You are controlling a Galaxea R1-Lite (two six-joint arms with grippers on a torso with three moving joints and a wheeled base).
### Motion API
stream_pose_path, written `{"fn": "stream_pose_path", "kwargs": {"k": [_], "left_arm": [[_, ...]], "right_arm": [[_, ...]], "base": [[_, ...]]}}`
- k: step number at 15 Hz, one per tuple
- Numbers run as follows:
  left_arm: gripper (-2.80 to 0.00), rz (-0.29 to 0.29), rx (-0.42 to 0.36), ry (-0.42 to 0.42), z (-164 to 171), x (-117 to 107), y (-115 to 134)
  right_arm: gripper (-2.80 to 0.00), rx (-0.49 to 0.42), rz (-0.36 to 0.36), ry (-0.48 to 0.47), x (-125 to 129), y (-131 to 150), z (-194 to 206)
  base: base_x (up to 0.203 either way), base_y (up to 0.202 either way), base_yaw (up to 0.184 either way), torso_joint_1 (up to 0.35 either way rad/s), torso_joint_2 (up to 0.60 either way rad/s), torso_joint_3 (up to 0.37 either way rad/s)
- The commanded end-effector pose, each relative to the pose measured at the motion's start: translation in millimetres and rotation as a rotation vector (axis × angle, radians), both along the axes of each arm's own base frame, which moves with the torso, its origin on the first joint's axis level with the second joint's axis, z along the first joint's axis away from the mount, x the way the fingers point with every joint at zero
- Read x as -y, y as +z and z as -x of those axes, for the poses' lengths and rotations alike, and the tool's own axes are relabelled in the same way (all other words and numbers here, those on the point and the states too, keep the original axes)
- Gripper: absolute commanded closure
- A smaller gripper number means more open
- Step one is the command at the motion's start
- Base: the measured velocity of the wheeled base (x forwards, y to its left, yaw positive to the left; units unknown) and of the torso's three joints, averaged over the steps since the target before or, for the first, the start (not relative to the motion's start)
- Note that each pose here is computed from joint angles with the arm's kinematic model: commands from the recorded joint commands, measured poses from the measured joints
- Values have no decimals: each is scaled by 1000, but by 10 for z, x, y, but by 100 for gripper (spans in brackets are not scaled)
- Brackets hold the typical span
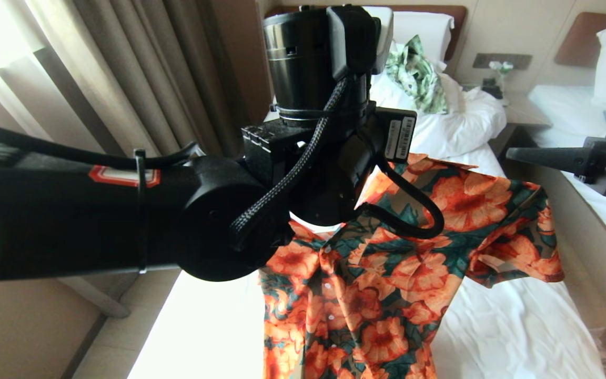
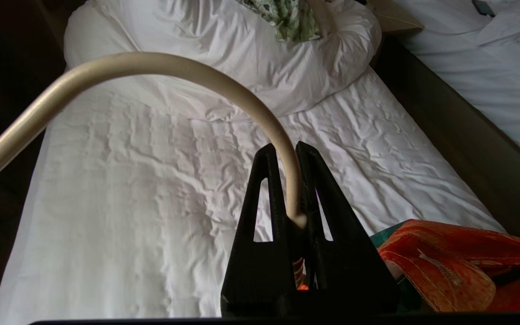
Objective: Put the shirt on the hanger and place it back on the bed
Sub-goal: Take the clothes hanger out of the clothes
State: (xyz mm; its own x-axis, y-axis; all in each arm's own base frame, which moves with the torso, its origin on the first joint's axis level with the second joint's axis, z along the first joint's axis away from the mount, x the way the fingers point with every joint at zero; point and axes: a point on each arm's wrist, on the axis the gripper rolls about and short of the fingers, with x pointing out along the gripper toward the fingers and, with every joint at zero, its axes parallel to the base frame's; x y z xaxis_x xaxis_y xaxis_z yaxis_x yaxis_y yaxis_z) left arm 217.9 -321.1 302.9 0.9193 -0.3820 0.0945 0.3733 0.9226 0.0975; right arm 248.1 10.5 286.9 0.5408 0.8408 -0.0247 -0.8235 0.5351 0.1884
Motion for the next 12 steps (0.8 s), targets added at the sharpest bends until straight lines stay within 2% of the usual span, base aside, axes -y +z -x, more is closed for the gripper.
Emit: {"fn": "stream_pose_path", "kwargs": {"k": [1, 7, 9, 11, 12], "left_arm": [[0, 8, 13, 5, 5, -9, 55], [0, -27, 65, 19, -11, -17, 178], [0, -42, 72, 25, -14, -40, 231], [0, -32, 78, 30, -13, -66, 335], [0, -37, 75, 32, -16, -74, 354]], "right_arm": [[0, 9, 0, 3, 6, 18, 18], [0, 32, -4, -7, 26, 51, 30], [0, 37, -6, -11, 37, 75, 61], [0, 16, -43, -21, 36, 185, 115], [0, -36, -94, -28, 36, 274, 141]], "base": [[0, 0, 0, 147, -336, -195], [0, 0, 0, 138, -321, -182], [0, 0, 0, 27, -48, -30], [0, 0, 0, 0, 0, 0], [0, 0, 0, 0, 0, 0]]}}
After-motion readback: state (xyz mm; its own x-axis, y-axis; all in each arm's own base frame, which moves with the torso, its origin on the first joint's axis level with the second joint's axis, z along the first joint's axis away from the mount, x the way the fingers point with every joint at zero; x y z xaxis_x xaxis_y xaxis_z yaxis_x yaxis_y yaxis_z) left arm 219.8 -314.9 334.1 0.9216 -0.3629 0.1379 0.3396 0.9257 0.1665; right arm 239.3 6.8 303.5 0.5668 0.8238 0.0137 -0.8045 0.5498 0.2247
